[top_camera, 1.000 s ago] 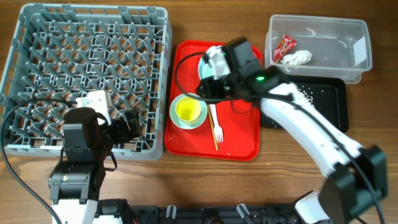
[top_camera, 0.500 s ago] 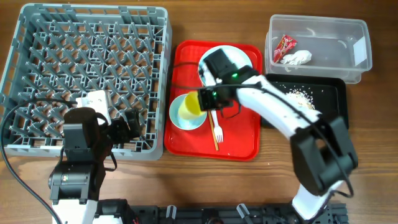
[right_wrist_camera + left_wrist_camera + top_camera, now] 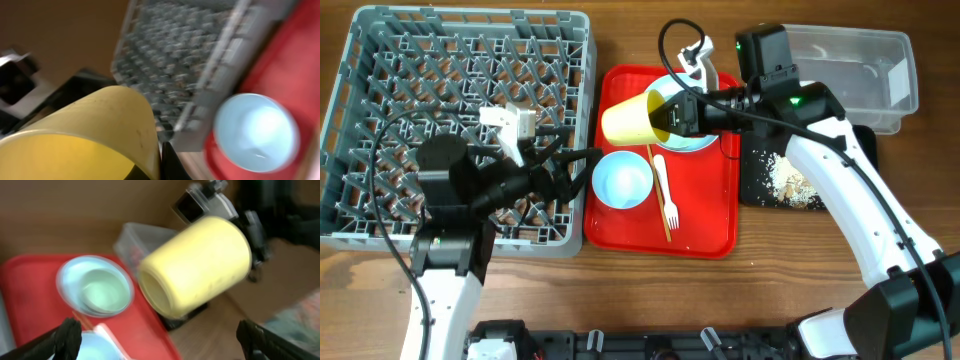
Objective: Sort waste into correct bins and load items into the dishwasher rack
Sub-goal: 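Lift the yellow cup with right gripper and hand it to left gripper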
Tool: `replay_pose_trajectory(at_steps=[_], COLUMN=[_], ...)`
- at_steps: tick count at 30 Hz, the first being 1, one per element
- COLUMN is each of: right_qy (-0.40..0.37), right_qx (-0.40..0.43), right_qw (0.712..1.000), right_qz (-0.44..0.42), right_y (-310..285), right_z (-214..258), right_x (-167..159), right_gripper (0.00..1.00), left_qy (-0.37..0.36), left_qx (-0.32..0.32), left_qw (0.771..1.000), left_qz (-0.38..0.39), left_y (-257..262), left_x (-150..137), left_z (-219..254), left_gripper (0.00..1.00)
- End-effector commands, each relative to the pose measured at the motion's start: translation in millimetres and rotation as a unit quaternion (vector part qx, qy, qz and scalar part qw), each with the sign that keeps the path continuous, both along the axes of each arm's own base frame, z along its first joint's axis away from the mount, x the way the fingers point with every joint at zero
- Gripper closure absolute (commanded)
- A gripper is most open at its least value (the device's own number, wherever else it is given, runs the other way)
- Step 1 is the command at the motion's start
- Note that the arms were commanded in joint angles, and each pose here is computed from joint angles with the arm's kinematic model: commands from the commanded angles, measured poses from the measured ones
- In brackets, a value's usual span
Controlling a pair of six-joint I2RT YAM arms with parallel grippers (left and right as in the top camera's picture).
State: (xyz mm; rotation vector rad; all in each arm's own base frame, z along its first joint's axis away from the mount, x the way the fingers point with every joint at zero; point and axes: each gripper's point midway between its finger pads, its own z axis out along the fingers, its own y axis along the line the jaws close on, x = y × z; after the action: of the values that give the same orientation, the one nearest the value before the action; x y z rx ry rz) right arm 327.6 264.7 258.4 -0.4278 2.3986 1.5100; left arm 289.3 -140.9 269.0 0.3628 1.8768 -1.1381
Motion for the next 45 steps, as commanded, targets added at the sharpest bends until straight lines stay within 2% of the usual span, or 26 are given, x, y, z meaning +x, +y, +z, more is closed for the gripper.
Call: replay_pose_trajectory(at_steps=[1,8,13,16,22,32,39,42,45], right_qy=[0.022,0.045,0.043,0.048,0.059,0.057,0.058,0.057,0.058], right_qx=[0.083,0.106,0.108,0.108,0.094,0.084,0.084,0.084,0.084], right_qw=[0.993,0.984,0.980,0.981,0.984,0.988,0.988,0.988,0.988], right_qz=[0.080,0.136,0.158,0.157,0.140,0.112,0.112,0.112,0.112], right_y=[13,36,51,51,50,42,42,42,42], right_z=[26,35,37,37,31,27,27,27,27], right_x=[-26,-56,-68,-68,-65,-51,-51,-51,-51], right_gripper=[0.96,0.96,0.96,0.96,0.96,0.96,0.96,0.96,0.88], left_qy=[-0.031,-0.109,-0.116,-0.116,-0.138,-0.128,-0.128,-0.128,-0.128], left_qx=[-0.042,-0.038,-0.039,-0.039,-0.036,-0.039,-0.039,-0.039,-0.039], left_qw=[0.991,0.979,0.975,0.975,0.973,0.977,0.977,0.977,0.977], left_qz=[-0.120,-0.166,-0.183,-0.183,-0.182,-0.168,-0.168,-0.168,-0.168], left_y=[-19,-34,-43,-43,-42,-31,-31,-31,-31], left_x=[-25,-34,-40,-40,-42,-37,-37,-37,-37], left_z=[22,42,44,44,51,51,51,51,51], left_gripper=[0.00,0.00,0.05,0.11,0.07,0.12,0.30,0.32,0.37])
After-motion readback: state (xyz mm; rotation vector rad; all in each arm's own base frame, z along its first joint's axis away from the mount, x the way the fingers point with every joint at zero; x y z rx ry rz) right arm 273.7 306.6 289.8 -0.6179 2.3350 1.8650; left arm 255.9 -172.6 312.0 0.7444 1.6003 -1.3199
